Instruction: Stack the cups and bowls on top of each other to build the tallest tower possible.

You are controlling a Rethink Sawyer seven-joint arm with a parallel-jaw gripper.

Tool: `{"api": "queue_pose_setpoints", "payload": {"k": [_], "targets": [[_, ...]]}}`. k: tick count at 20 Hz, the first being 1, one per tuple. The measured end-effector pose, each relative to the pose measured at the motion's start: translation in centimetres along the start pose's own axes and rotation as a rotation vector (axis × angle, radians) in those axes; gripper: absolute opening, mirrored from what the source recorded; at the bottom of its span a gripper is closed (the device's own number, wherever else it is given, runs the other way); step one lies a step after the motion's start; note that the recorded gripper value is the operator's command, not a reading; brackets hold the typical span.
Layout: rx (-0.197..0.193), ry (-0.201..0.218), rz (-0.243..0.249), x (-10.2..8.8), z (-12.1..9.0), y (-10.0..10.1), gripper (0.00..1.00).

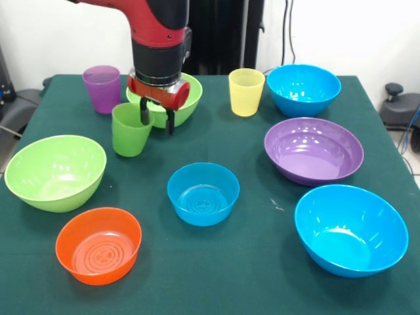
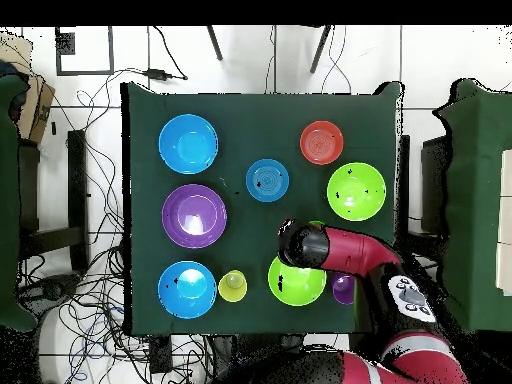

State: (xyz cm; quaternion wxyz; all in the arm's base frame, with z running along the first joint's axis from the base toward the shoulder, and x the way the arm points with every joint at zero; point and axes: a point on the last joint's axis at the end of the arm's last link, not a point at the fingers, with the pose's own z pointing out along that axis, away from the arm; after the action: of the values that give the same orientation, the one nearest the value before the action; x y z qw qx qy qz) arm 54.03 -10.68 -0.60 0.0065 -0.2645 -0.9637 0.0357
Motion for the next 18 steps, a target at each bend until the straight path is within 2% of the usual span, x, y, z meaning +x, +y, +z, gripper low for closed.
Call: {"api": "queue_pose_setpoints", "payload": {"k": [9,16,17,18], "targets": [[-0.004,-0.058,0.004,-3.0,-0.6,0.2,1.0],[-0.004,-0.088,-0.004,-4.6,-0.7,0.5,1.0],[-0.002,-0.094,-0.009,-4.9,-0.6,0.5,0.0],[-0.002,-0.095,-0.009,-4.9,-0.6,0.5,0.0]]}}
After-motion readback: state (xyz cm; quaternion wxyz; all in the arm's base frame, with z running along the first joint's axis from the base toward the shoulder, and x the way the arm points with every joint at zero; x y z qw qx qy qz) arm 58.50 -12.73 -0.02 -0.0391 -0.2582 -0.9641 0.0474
